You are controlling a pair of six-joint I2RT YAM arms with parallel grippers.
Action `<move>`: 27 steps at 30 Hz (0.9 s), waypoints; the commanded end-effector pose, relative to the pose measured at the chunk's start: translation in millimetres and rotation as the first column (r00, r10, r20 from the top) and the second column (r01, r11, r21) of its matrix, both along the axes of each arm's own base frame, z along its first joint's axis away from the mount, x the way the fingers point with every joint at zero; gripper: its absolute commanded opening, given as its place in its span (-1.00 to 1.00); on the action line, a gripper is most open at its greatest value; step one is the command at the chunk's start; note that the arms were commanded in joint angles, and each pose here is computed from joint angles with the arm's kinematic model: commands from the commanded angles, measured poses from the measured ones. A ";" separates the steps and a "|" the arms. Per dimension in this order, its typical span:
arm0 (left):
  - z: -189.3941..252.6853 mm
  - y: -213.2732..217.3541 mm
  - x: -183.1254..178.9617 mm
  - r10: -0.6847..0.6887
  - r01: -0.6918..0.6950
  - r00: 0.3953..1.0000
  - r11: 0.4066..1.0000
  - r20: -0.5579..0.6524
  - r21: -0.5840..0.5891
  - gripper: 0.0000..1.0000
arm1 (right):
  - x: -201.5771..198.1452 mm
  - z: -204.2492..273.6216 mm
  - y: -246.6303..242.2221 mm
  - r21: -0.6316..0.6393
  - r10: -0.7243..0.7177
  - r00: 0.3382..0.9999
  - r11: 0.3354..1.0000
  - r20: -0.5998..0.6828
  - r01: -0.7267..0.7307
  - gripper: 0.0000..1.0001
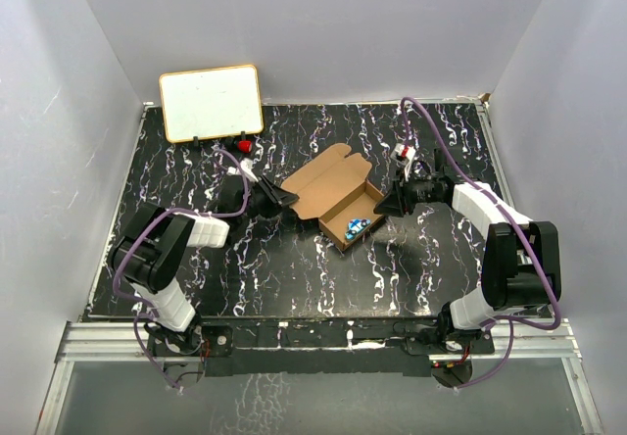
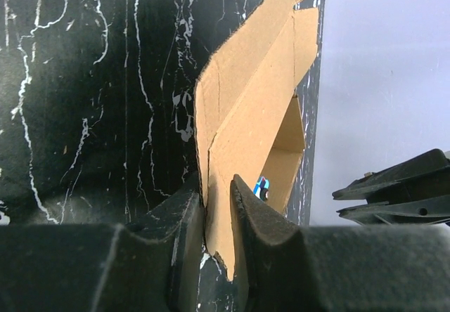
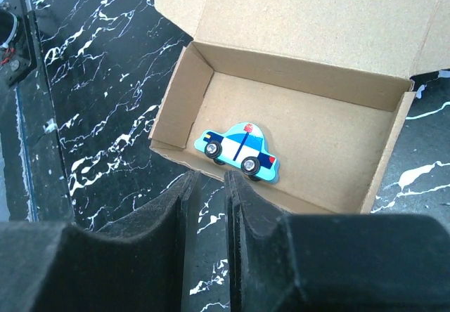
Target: Fold the paper box
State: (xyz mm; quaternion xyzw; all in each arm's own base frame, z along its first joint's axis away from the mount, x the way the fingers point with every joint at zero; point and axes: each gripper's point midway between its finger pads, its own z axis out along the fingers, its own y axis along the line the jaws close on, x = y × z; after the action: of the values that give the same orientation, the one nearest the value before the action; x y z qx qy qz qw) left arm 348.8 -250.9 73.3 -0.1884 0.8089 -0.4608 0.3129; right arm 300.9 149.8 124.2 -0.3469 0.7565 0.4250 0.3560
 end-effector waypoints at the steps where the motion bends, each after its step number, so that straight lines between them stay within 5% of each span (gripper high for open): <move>1: 18.9 -7.8 9.2 -0.031 0.033 0.998 0.999 0.058 -0.022 -0.60 | 7.2 27.7 3.2 0.044 0.028 0.992 0.998 0.126 -0.033 -0.48; 7: 15.6 -8.5 9.4 -0.054 0.053 0.997 0.999 0.060 0.010 -0.74 | 16.4 33.6 -8.1 0.033 -0.013 0.989 0.999 0.150 0.008 -0.47; 15: 17.2 -8.2 14.2 -0.138 0.121 0.984 0.982 0.114 0.144 -1.00 | 57.9 86.7 -19.0 0.003 -0.117 0.929 0.992 0.350 0.124 -0.46; 16: 18.3 -7.7 14.8 -0.151 0.129 0.981 0.978 0.125 0.166 -1.00 | 67.1 95.1 -21.2 0.003 -0.135 0.921 0.990 0.366 0.144 -0.43; 20: 24.3 -4.5 19.3 -0.216 0.161 0.958 0.949 0.186 0.270 -1.00 | 94.9 109.0 -14.5 0.119 -0.192 0.947 0.979 0.259 0.166 0.21; 23: 29.2 -0.5 22.0 -0.264 0.175 0.938 0.920 0.224 0.351 -1.00 | 107.8 104.3 -9.4 0.131 -0.133 0.981 0.985 0.144 0.114 0.15; 27: 38.3 2.9 24.1 -0.334 0.197 0.906 0.877 0.260 0.439 -1.00 | 126.3 99.6 -24.4 0.111 -0.249 0.953 0.966 0.175 0.233 0.25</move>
State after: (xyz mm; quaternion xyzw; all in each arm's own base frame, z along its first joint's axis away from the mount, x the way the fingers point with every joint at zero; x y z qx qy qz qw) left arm 369.5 -255.7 88.9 -0.0059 0.8447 -0.3872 0.3695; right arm 417.6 134.2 213.3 -0.3051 0.7350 0.3844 0.4679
